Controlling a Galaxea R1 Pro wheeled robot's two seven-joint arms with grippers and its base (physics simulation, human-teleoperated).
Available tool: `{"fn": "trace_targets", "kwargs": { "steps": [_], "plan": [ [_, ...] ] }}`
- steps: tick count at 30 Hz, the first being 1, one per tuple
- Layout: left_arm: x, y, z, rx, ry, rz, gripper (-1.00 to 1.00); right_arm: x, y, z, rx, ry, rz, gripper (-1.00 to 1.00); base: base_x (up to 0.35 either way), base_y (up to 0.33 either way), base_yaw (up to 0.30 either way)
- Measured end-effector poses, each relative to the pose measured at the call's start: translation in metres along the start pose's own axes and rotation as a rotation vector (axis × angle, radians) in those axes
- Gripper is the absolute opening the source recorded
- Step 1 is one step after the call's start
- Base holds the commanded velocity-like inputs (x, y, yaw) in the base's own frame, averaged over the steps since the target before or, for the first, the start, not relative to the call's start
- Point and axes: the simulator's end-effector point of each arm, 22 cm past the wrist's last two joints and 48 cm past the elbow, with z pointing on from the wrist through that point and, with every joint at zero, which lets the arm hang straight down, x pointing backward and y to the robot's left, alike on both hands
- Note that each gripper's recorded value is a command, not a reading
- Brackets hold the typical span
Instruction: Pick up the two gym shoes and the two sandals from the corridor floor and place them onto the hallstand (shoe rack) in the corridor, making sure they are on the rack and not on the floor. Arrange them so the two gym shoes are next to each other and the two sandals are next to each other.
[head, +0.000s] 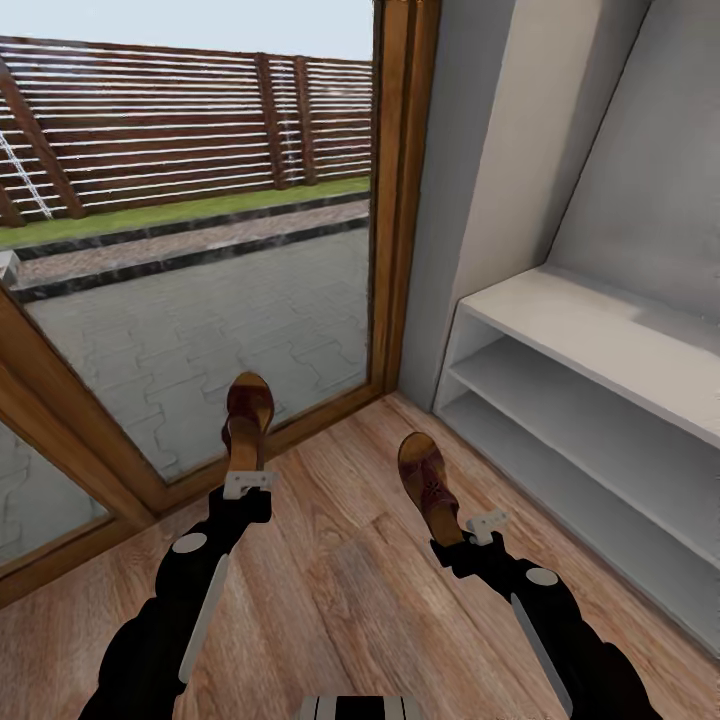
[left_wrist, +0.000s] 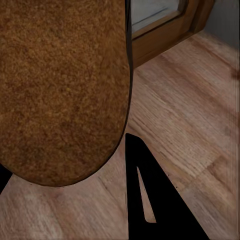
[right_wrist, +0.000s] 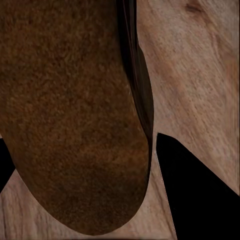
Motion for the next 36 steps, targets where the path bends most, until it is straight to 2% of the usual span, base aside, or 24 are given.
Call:
{"fn": "trace_targets", "kwargs": {
  "steps": [7, 24, 31, 36],
  "plan": [
    [-0.004, -0.001, -0.002, 0.001, -0.008, 0.001, -1.0, -0.004, 0.0, -0.002, 0.001, -0.008, -0.002, -1.0, 0.007, 0.057, -0.222],
    [-0.015, -0.001, -0.008, 0.002, -0.029, 0.001, -1.0, -0.013, 0.0, -0.007, 0.002, -0.026, -0.008, -1.0, 0.013, 0.297, -0.223],
    [-0.02, -0.002, -0.011, 0.003, -0.038, 0.001, -1.0, -0.018, 0.001, -0.01, 0.002, -0.035, -0.011, -1.0, 0.156, 0.305, -0.224],
    [-0.021, -0.002, -0.011, 0.003, -0.04, 0.001, -1.0, -0.019, 0.001, -0.011, 0.002, -0.038, -0.012, -1.0, 0.199, 0.299, -0.068]
  ]
}}
